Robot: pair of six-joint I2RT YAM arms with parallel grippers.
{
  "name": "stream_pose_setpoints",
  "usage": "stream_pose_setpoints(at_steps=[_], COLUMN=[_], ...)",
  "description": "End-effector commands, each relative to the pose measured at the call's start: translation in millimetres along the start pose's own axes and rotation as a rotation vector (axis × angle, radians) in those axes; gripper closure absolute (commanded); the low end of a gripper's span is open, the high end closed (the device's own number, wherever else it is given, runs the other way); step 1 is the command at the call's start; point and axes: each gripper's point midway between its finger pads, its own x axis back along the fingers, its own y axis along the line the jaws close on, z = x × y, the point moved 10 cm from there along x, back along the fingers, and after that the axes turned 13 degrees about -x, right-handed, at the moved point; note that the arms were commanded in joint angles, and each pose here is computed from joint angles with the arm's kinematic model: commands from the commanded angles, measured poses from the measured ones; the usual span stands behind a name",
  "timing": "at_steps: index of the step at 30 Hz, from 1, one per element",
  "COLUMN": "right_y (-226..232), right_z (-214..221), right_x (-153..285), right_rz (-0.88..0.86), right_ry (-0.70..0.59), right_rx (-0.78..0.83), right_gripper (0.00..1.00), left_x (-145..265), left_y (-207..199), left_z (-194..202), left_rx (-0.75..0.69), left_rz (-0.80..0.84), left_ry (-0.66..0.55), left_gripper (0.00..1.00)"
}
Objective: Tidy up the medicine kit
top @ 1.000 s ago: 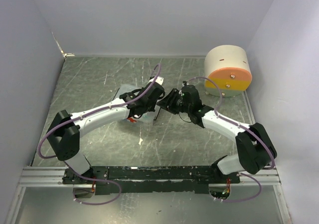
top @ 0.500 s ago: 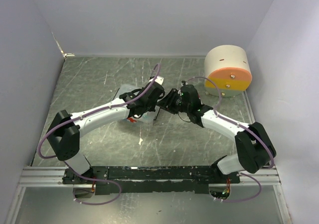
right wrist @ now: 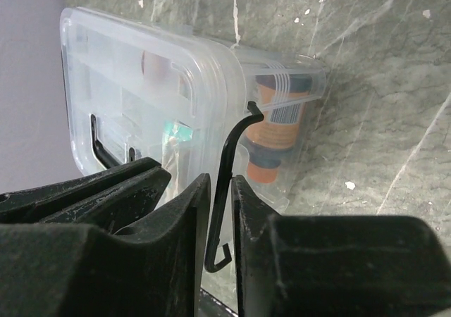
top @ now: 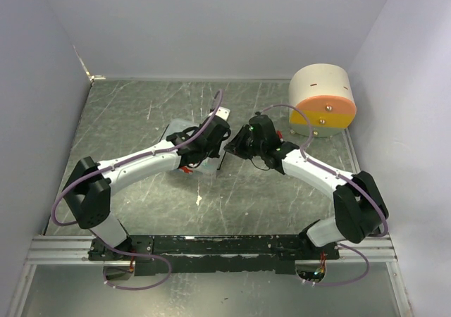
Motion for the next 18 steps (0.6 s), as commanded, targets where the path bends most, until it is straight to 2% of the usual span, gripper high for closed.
stream_pose_setpoints(at_steps=[1, 12, 18], right_y=[23, 36, 28], right_z=[1, 2, 3], right_x=[1, 19, 18], right_rz=[-0.072, -0.242, -0.196], right_ry=[-0.003, -0.015, -0.031], right_rx=[0.007, -0.062, -0.054], right_gripper=[0.78, 0.74, 0.75], left_x=[-12, -8, -5], left_y=[-8, 0, 6], left_z=[58, 52, 44], left_rx=[-0.067, -0.030, -0.006], left_rz=[0.085, 0.105, 0.100], left_ry=[0.267, 0.248, 0.235], left_gripper=[0.79, 0.80, 0.80])
